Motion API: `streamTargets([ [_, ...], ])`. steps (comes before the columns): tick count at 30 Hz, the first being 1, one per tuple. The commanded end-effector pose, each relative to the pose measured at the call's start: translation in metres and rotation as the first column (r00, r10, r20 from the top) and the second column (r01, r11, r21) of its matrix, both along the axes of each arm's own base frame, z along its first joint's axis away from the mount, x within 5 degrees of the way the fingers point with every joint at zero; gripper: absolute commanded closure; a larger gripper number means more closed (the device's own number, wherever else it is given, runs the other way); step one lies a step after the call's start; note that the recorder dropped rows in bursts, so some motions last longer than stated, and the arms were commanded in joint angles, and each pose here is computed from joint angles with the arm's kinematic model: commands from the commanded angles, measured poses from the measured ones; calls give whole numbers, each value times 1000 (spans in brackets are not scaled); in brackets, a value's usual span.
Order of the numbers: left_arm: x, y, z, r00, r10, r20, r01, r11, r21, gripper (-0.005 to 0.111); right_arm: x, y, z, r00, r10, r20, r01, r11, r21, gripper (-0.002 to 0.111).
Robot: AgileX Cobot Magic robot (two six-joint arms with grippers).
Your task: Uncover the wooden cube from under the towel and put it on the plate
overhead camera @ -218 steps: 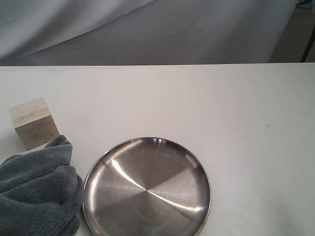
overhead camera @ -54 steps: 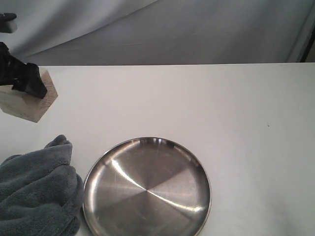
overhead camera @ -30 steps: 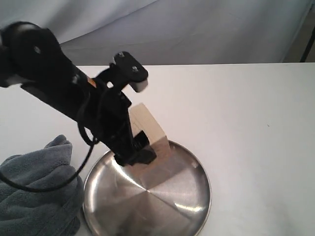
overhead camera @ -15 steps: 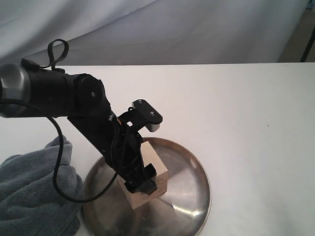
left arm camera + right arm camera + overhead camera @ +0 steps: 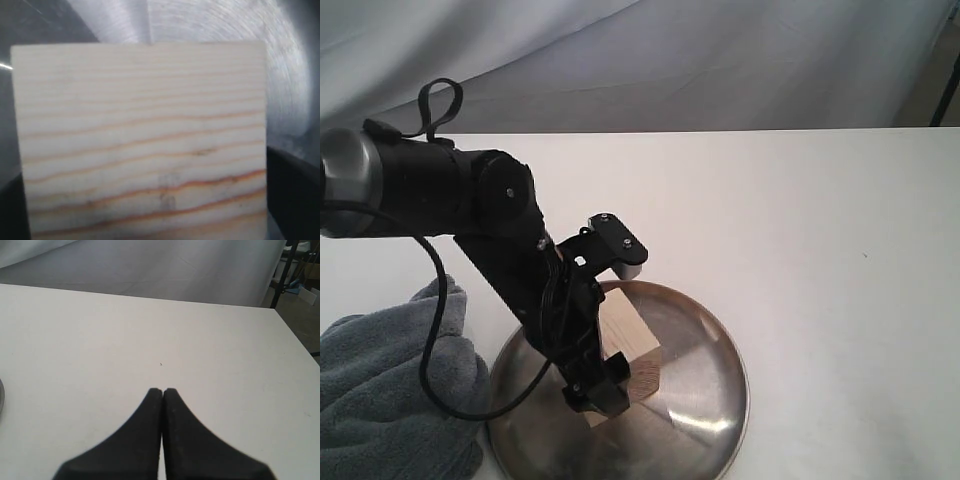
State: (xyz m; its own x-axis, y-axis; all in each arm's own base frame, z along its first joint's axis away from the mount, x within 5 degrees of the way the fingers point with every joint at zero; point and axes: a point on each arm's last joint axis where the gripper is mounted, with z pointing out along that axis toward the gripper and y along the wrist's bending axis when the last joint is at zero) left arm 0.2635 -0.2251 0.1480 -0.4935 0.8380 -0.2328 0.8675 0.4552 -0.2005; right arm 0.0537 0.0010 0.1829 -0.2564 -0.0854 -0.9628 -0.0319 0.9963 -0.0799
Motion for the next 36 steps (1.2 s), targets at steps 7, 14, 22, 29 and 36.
streamTargets([
  [7, -9, 4, 76, 998, 68, -5, -68, 998, -16, 3, 0, 0, -1, 1000, -7, 5, 7, 1000, 2, 108],
  [14, -31, 25, 162, 955, 213, 206, -168, 962, -216, 3, 0, 0, -1, 1000, -7, 5, 7, 1000, 2, 108],
  [22, -86, 66, 232, 893, 361, 269, -228, 878, -422, 3, 0, 0, -1, 1000, -7, 5, 7, 1000, 2, 108],
  [29, -149, 119, 276, 793, 491, 361, -207, 774, -598, 3, 0, 0, -1, 1000, -7, 5, 7, 1000, 2, 108],
  [36, -193, 173, 268, 648, 632, 425, -283, 718, -636, 3, 0, 0, -1, 1000, -7, 5, 7, 1000, 2, 108],
])
